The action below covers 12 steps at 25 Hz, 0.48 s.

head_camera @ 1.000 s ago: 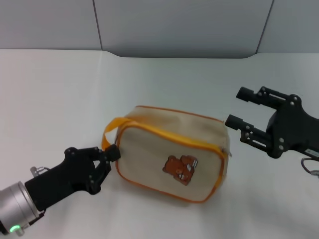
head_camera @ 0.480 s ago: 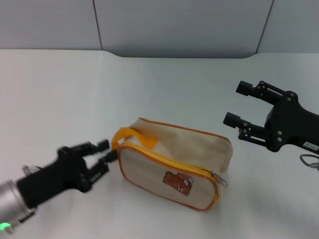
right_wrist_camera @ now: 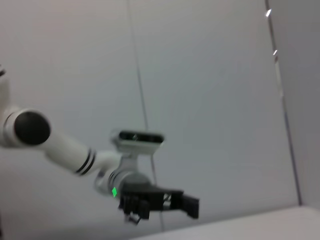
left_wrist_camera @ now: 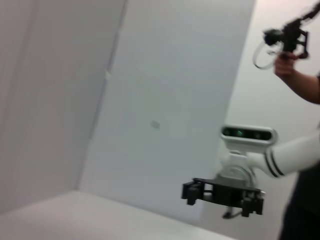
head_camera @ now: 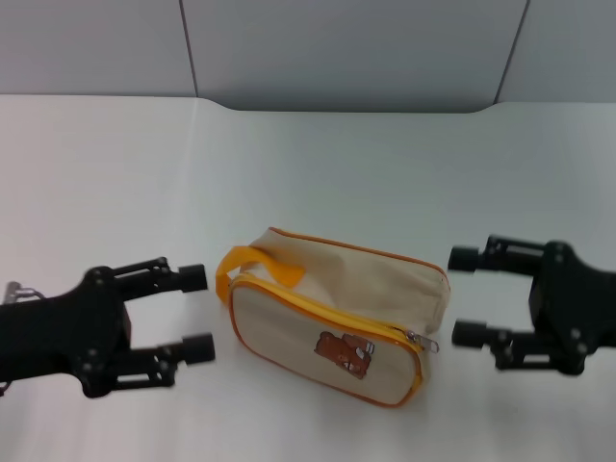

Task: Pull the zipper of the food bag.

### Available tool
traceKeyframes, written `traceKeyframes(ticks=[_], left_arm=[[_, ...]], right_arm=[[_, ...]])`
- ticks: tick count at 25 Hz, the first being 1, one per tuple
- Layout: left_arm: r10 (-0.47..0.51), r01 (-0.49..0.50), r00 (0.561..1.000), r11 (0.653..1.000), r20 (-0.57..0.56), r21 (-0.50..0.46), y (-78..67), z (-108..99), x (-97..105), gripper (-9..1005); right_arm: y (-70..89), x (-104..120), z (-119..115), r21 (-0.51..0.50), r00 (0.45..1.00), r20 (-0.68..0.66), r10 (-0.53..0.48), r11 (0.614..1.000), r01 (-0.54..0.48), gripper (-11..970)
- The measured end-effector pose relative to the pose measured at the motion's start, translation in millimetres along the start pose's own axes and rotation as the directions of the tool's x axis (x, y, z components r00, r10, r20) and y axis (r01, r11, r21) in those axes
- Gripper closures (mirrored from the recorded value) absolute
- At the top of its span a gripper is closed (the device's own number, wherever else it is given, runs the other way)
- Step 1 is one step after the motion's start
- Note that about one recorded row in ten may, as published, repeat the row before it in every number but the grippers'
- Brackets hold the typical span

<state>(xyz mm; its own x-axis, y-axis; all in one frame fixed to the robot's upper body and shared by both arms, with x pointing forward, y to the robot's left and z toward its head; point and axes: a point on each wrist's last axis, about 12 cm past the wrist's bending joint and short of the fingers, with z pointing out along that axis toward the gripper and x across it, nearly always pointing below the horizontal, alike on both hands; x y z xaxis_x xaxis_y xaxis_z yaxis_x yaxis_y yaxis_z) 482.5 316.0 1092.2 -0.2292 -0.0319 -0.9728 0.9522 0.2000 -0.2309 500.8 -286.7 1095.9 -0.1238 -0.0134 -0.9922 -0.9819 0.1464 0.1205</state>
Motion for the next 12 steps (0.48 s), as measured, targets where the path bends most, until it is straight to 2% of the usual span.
traceKeyframes(ticks=[4,12], left_arm=[[0.000,0.005,0.997,0.998,-0.077,0.065,3.7,9.7,-2.0,195],[0.009,-0.002,0.996,0.997,-0.088,0.071,5.7,11.8,-3.7,195]], right_arm=[[1.7,3.5,2.7,-0.008,1.000,-0.015,0.011,1.000,-0.011,208],[3.0,5.3,1.5,0.001,1.000,-0.013,0.010,1.000,-0.010,209]])
